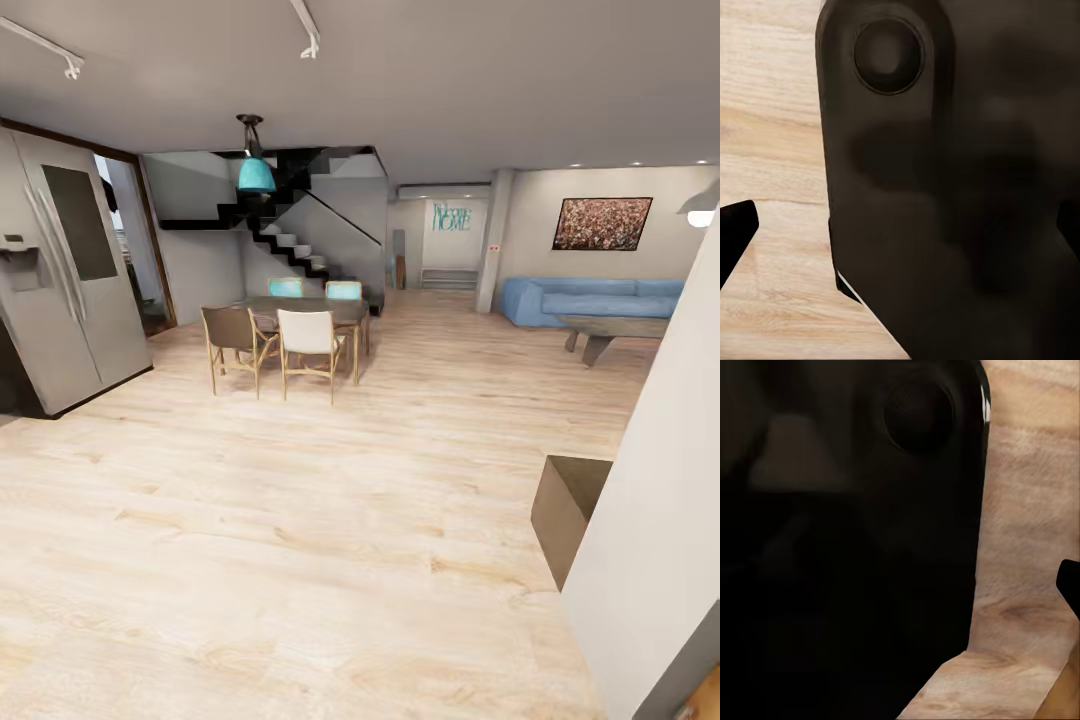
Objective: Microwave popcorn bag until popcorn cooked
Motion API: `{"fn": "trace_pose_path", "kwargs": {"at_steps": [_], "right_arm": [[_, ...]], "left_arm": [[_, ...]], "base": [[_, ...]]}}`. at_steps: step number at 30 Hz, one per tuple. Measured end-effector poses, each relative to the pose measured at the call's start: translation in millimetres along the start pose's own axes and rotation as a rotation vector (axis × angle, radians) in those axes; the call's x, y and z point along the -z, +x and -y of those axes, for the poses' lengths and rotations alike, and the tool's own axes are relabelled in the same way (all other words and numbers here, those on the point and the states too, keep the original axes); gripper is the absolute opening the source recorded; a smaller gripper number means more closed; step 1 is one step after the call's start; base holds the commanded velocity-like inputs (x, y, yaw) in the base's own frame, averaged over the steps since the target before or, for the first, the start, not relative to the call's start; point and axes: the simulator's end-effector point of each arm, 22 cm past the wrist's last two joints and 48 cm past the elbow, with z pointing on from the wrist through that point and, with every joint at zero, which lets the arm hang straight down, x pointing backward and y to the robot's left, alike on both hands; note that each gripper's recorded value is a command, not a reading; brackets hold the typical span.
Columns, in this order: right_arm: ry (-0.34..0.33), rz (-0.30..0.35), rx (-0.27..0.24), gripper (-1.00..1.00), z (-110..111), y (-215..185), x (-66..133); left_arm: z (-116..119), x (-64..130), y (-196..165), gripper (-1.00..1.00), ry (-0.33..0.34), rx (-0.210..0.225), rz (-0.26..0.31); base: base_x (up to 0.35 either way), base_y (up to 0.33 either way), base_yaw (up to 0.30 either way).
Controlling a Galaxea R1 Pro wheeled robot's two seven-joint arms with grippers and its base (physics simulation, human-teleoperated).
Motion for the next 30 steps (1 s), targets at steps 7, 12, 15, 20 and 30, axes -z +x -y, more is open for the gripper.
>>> {"fn": "trace_pose_path", "kwargs": {"at_steps": [7, 12, 15, 20, 30], "right_arm": [[-0.002, 0.020, 0.017, 1.00, -1.3, -13.7, 0.1], [-0.003, 0.022, 0.019, 1.00, -1.9, -15.3, 0.2], [-0.003, 0.022, 0.020, 1.00, -1.8, -15.4, 0.2], [-0.004, 0.023, 0.020, 1.00, -2.2, -15.4, 0.2], [-0.004, 0.023, 0.020, 1.00, -2.4, -15.4, 0.1]], "left_arm": [[4.2, 0.3, -16.4, 1.00, 0.007, 0.027, 0.037], [3.6, 0.4, -19.1, 1.00, 0.006, 0.036, 0.042], [3.4, 0.4, -19.1, 1.00, 0.006, 0.036, 0.042], [3.5, 0.4, -19.1, 1.00, 0.006, 0.036, 0.042], [3.6, 0.4, -19.1, 1.00, 0.006, 0.036, 0.042]], "base": [[0.000, 0.000, 0.000], [0.000, 0.000, 0.102], [0.000, 0.000, 0.250], [0.000, 0.000, 0.267], [0.000, 0.000, 0.269]]}}
